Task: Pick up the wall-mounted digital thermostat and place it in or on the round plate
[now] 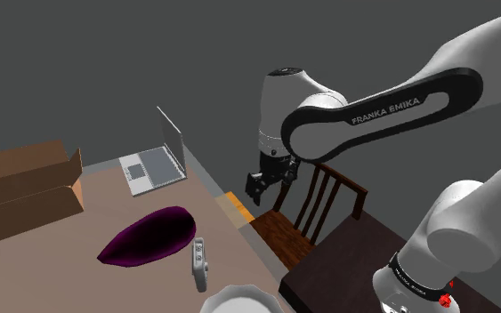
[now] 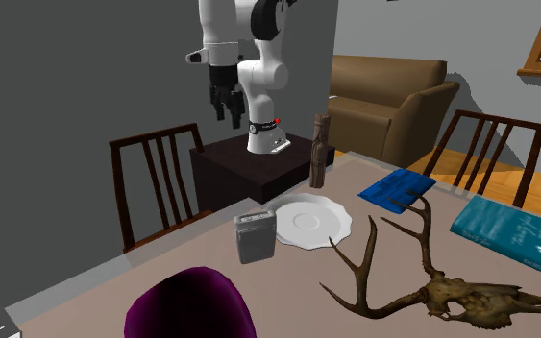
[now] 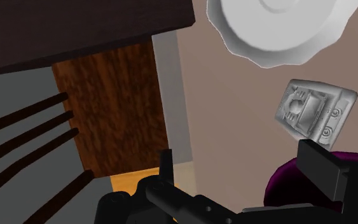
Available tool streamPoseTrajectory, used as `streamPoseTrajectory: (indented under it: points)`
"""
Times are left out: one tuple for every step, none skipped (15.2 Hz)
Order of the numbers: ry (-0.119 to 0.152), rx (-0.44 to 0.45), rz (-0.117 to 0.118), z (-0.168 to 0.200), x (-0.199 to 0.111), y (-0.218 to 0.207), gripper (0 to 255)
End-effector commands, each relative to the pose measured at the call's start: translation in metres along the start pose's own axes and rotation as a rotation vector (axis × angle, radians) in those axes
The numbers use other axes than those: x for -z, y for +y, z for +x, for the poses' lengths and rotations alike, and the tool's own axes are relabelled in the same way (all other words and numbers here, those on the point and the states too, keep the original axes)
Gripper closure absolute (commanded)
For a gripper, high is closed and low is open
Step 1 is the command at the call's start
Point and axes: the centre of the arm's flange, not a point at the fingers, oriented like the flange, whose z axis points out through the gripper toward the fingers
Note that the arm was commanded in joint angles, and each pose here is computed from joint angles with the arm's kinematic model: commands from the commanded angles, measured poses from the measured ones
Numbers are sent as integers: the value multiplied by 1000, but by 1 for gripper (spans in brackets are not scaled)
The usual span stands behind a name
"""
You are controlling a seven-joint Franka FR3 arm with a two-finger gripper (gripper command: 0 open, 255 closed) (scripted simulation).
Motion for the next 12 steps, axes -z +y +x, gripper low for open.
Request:
streamPoseTrajectory:
  points:
    - [4,-19,1,0,-17,-19,0]
    - [6,-27,0,3,-25,-29,0]
    - [8,-35,0,6,-33,-39,0]
    - [9,-44,-1,9,-41,-49,0]
    - [11,-52,-1,12,-49,-60,0]
    - [13,-60,-2,15,-57,-70,0]
    - [14,-68,-2,18,-65,-80,0]
    - [16,-76,-3,21,-73,-90,0]
    - [18,-85,-3,24,-81,-100,0]
    - [19,-93,-4,28,-89,-109,0]
    - [21,-101,-4,31,-97,-119,0]
    - [23,-109,-5,35,-105,-129,0]
